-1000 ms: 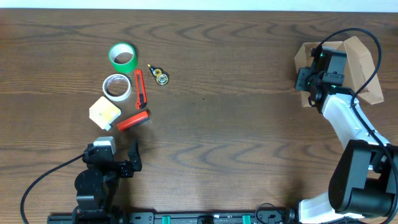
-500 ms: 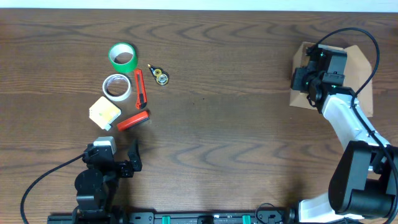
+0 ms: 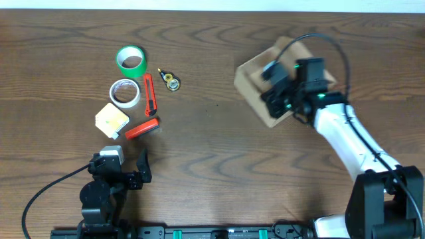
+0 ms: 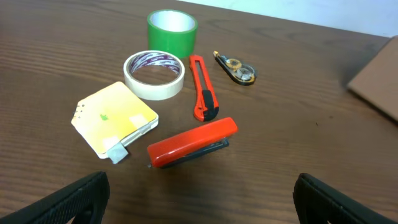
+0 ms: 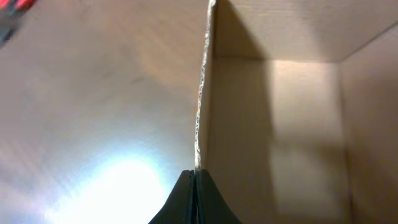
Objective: Pack container
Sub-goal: 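Drag the cardboard box left toward table center with the right gripper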
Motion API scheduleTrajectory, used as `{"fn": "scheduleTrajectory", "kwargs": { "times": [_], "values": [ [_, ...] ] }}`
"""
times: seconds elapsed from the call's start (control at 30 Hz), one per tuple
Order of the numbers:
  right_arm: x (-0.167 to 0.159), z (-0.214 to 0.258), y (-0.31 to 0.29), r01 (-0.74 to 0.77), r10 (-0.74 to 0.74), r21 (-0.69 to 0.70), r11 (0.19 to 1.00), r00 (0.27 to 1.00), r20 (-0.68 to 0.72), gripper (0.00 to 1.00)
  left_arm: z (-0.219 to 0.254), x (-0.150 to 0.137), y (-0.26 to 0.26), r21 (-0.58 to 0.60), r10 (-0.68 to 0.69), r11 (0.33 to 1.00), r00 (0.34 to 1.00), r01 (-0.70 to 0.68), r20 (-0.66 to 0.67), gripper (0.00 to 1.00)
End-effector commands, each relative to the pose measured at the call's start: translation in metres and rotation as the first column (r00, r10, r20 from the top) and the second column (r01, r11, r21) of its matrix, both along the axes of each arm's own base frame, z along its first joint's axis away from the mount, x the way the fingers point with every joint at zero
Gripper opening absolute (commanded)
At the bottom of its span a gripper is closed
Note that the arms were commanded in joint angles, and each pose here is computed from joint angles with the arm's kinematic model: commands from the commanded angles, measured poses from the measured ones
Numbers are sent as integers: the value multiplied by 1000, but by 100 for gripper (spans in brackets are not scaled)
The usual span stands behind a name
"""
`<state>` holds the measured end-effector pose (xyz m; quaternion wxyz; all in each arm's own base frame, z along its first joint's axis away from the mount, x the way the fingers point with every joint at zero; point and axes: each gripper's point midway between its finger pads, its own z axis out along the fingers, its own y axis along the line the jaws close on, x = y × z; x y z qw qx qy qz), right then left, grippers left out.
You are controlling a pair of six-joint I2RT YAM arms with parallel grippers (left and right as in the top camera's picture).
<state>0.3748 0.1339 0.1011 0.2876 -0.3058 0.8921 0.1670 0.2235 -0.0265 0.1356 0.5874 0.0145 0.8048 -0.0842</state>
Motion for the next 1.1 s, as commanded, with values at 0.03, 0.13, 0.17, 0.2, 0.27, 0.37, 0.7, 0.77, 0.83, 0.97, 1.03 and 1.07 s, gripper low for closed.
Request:
{"fn": "scheduleTrajectory", "kwargs": {
  "times": [0.03, 0.13, 0.17, 0.2, 0.27, 0.37, 0.7, 0.77, 0.83, 0.97, 1.03, 1.07],
  "values": [
    [-33, 2, 42, -324, 330, -88, 942, 943, 54, 1, -7, 0, 1, 8, 4, 1000, 1000, -4, -11, 95],
    [-44, -7, 43, -374, 382, -157, 914, 924, 23, 1, -7, 0, 1, 8, 4, 1000, 1000, -4, -11, 95],
    [-46, -9, 42, -379, 387, -173, 909, 922, 14, 1, -7, 0, 1, 8, 4, 1000, 1000, -4, -11, 95],
    [-47, -11, 40, -380, 388, -187, 906, 922, 4, 1, -7, 0, 1, 8, 4, 1000, 1000, -4, -11, 95],
    [-48, -13, 36, -372, 378, -206, 905, 926, -10, 1, -7, 0, 1, 8, 4, 1000, 1000, -4, -11, 95],
    [-49, -14, 33, -367, 372, -217, 904, 928, -18, 1, -7, 0, 1, 8, 4, 1000, 1000, -4, -11, 95],
    [-48, 32, 38, -110, 110, -45, 993, 994, -6, 47, -7, 0, 1, 8, 4, 1000, 1000, -4, -11, 95],
    [-50, 53, 37, -31, 31, 10, 999, 1000, 5, 60, -7, 0, 1, 8, 4, 1000, 1000, -4, -11, 95],
    [-53, 74, 35, 60, -61, 78, 995, 998, 5, 58, -7, 0, 1, 8, 4, 1000, 1000, -4, -11, 95],
    [-57, 96, 18, 356, -344, 174, 918, 934, -95, 60, -7, 0, 1, 8, 4, 1000, 1000, -4, -11, 95],
    [-58, 89, -1, 548, -523, 147, 823, 834, -177, 63, -7, 0, 1, 8, 4, 1000, 1000, -4, -11, 95],
    [-60, 83, -10, 619, -591, 118, 777, 781, -201, 63, -8, 0, 1, 8, 4, 1000, 1000, -4, -11, 95]
  ]
}}
